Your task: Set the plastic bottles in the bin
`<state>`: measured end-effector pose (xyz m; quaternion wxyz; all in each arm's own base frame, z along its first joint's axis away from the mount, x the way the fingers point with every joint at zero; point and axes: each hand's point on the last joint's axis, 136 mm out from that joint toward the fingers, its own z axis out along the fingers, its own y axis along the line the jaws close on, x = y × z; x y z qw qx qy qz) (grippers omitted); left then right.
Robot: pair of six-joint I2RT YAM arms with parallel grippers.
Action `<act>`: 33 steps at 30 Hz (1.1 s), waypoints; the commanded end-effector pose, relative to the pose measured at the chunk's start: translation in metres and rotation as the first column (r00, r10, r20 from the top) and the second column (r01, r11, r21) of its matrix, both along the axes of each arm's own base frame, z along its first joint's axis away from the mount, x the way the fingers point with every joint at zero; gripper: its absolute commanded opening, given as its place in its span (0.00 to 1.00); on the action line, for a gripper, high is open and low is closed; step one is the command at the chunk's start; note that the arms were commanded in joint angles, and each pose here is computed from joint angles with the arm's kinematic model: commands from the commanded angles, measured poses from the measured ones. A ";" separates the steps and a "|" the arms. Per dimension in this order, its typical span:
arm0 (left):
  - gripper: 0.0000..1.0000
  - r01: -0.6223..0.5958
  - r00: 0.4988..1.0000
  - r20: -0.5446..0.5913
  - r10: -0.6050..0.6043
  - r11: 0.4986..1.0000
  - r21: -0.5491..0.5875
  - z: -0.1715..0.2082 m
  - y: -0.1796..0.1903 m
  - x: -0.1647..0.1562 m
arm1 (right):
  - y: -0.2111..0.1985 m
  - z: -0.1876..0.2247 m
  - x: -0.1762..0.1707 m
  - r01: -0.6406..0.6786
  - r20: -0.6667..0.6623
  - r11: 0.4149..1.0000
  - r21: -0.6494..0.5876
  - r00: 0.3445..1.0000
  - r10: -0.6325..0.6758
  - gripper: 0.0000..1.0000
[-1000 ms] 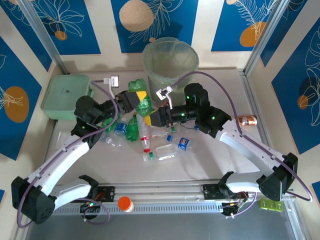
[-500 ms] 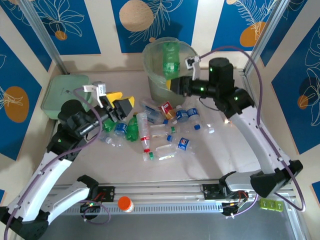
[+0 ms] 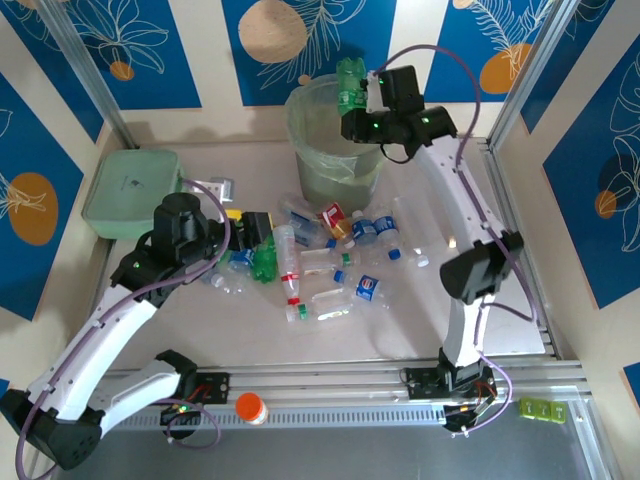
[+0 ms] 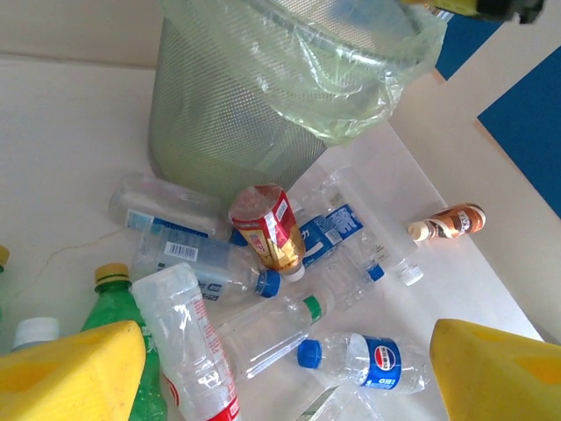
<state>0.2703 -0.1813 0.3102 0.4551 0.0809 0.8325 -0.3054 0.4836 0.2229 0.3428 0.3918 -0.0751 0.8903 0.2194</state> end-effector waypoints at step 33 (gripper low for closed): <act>0.87 -0.096 0.994 -0.044 0.096 0.995 0.004 -0.016 0.011 0.007 | 0.008 -0.073 0.042 -0.038 -0.105 0.989 -0.146 0.994 0.023 0.40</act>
